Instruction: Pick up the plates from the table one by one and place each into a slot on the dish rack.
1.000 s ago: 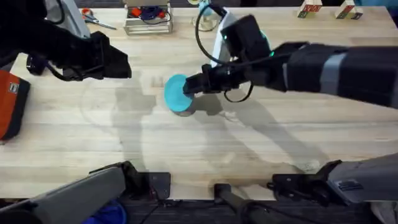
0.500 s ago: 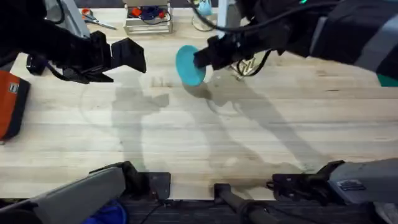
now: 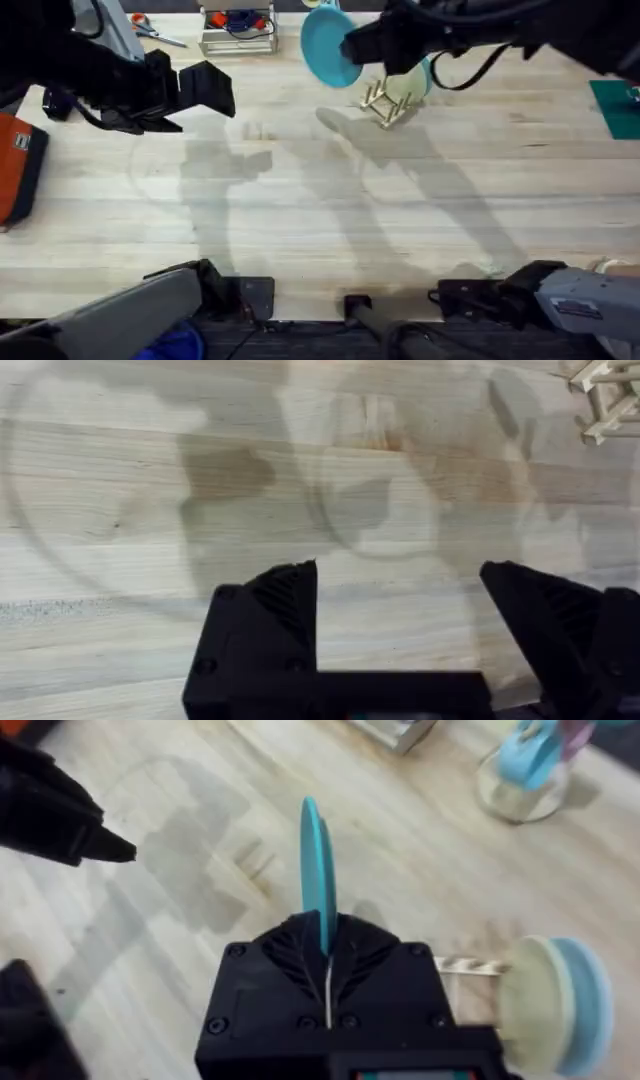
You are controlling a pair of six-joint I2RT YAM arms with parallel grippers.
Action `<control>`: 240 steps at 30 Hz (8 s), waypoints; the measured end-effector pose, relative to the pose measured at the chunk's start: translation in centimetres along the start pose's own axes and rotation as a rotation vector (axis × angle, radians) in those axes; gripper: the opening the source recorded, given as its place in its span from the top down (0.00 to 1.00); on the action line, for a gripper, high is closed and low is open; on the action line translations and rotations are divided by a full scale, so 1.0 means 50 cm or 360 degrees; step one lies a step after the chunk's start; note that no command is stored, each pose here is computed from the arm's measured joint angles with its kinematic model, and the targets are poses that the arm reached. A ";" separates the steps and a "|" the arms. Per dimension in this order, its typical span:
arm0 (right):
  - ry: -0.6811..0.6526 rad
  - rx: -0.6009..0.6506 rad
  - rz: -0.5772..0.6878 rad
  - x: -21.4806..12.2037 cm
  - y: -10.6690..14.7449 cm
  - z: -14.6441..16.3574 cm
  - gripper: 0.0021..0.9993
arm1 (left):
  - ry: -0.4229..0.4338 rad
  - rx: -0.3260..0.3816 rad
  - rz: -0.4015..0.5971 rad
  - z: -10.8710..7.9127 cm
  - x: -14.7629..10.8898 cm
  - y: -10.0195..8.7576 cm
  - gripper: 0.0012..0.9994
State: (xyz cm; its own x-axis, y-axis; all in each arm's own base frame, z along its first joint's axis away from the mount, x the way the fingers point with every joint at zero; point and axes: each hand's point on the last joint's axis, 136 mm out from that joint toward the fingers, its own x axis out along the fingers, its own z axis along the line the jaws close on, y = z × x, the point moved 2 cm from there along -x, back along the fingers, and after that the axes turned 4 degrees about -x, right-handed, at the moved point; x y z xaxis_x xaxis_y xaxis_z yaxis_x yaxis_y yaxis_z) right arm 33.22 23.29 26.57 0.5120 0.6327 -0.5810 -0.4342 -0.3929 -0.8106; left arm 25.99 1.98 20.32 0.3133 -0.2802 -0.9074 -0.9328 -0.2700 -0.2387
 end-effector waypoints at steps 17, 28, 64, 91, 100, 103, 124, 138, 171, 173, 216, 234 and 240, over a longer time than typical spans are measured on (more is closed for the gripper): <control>0.0604 -0.0360 0.0009 -0.113 -0.020 -0.086 0.97 | 0.0000 -0.0002 0.0006 0.000 0.000 0.002 0.01; 0.0663 -0.0126 0.0064 -0.118 0.007 -0.101 0.97 | 0.0001 -0.0084 0.0220 -0.002 -0.005 0.064 0.01; 0.0777 0.0230 0.0224 -0.098 0.068 -0.125 0.97 | 0.0003 -0.0225 0.0589 -0.013 -0.031 0.167 0.01; 0.0862 0.0271 0.0500 -0.008 0.147 -0.166 0.97 | 0.0003 -0.0225 0.0589 -0.013 -0.031 0.167 0.00; 0.0860 0.0277 0.0572 0.017 0.170 -0.172 0.97 | 0.0003 -0.0225 0.0589 -0.013 -0.031 0.167 0.01; 0.0859 0.0277 0.0575 0.020 0.171 -0.173 0.97 | 0.0003 -0.0225 0.0589 -0.013 -0.031 0.167 0.01; 0.0851 0.0280 0.0653 0.048 0.197 -0.179 0.97 | 0.0003 -0.0225 0.0589 -0.013 -0.031 0.167 0.00; 0.0848 0.0281 0.0684 0.058 0.208 -0.181 0.97 | 0.0003 -0.0225 0.0589 -0.013 -0.031 0.167 0.00; 0.1007 0.0255 0.0349 -0.054 0.081 -0.186 0.97 | 0.0003 -0.0225 0.0589 -0.013 -0.031 0.167 0.01; 0.1010 0.0255 0.0319 -0.066 0.072 -0.184 0.97 | 0.0003 -0.0225 0.0589 -0.013 -0.031 0.167 0.01; 0.0390 -0.0533 0.0373 -0.119 0.063 -0.083 0.97 | 0.0003 -0.0225 0.0589 -0.013 -0.031 0.167 0.01; 0.0404 -0.0457 0.0319 -0.128 0.058 -0.113 0.97 | 0.0003 -0.0225 0.0589 -0.013 -0.031 0.167 0.01; 0.0385 -0.0446 0.0355 -0.112 0.068 -0.117 0.97 | 0.0003 -0.0225 0.0589 -0.013 -0.031 0.167 0.01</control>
State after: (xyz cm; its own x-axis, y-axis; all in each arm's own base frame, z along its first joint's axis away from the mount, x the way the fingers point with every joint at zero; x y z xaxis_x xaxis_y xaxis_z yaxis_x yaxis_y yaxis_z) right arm 33.22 14.50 26.65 0.6017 0.3503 -0.7178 -0.3530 -0.6895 -0.6324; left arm 17.84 -0.41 19.97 -0.0391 -0.3838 -0.9226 -0.9490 -0.2747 0.1545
